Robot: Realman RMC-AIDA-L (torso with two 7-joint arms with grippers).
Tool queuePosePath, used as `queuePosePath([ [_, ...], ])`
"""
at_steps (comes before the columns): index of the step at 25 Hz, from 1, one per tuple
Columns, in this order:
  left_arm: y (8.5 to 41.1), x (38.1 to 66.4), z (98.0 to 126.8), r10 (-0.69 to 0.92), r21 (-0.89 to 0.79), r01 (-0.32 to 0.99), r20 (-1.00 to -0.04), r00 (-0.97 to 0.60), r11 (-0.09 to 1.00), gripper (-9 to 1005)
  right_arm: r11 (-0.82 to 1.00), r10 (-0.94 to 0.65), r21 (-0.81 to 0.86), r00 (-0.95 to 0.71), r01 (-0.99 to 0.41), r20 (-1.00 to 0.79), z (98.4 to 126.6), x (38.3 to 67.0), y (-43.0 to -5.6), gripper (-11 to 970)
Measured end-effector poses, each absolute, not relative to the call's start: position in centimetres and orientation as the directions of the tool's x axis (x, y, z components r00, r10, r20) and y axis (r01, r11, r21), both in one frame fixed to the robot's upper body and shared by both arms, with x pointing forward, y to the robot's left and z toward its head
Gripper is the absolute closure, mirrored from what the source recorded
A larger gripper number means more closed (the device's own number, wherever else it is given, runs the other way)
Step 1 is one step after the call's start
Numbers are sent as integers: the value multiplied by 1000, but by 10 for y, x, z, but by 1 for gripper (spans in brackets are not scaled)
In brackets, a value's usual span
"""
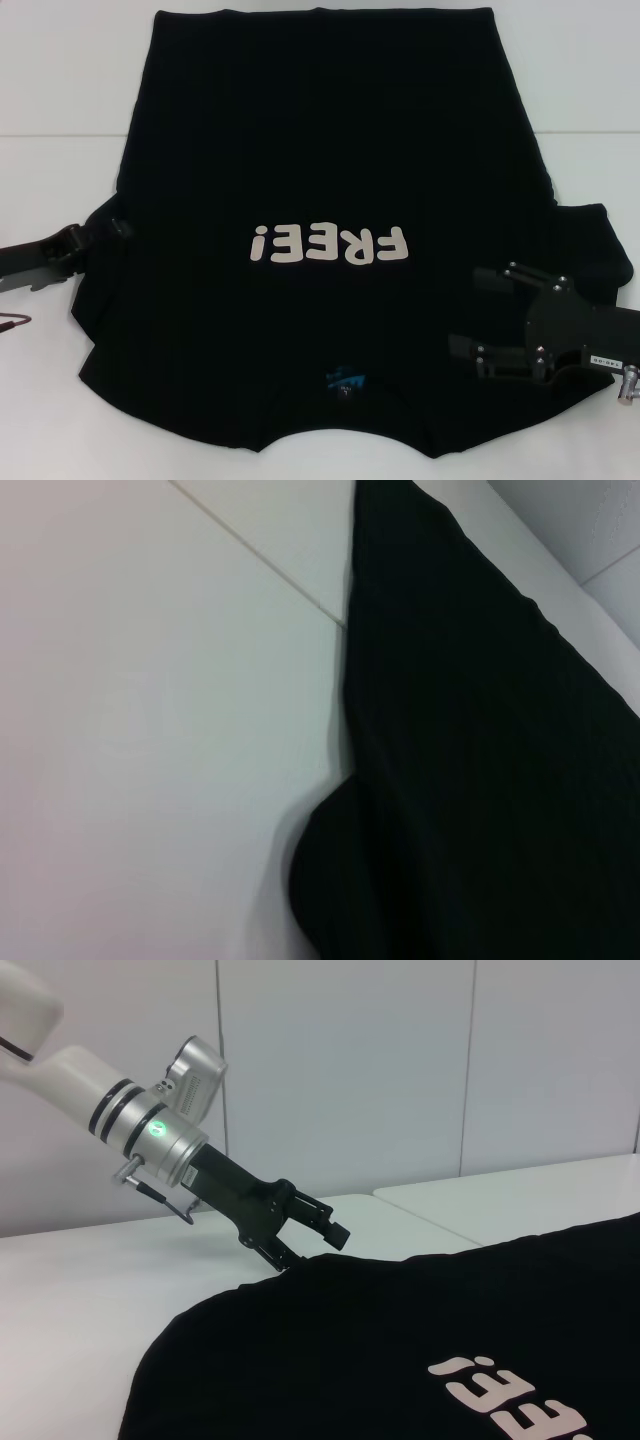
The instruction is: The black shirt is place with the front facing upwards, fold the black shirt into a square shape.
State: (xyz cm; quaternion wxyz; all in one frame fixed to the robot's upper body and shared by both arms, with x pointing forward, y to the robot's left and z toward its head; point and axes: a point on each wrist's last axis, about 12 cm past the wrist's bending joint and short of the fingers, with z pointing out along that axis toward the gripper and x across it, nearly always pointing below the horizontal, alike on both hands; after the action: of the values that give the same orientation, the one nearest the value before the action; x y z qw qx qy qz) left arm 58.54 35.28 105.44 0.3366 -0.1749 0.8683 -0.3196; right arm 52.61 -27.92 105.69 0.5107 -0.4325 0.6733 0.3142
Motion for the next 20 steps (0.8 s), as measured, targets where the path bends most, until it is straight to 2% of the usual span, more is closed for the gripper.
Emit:
queuePosePath([
  [13,343,596,1057,-476,-638,-69,-494,-727,767,172,428,-260,-20,-103,-903,-960,1057,526,-280,17],
  [18,347,596,1055,-485,-619,-94,-502,-716,780,355,427,-260,-20,-102,-904,-960,1058,525,-280,17],
  [20,347,596,1053,-479,-607,-98,-506,-717,789,518,426,-259,-19,-101,-905,-961,1058,525,-280,17],
])
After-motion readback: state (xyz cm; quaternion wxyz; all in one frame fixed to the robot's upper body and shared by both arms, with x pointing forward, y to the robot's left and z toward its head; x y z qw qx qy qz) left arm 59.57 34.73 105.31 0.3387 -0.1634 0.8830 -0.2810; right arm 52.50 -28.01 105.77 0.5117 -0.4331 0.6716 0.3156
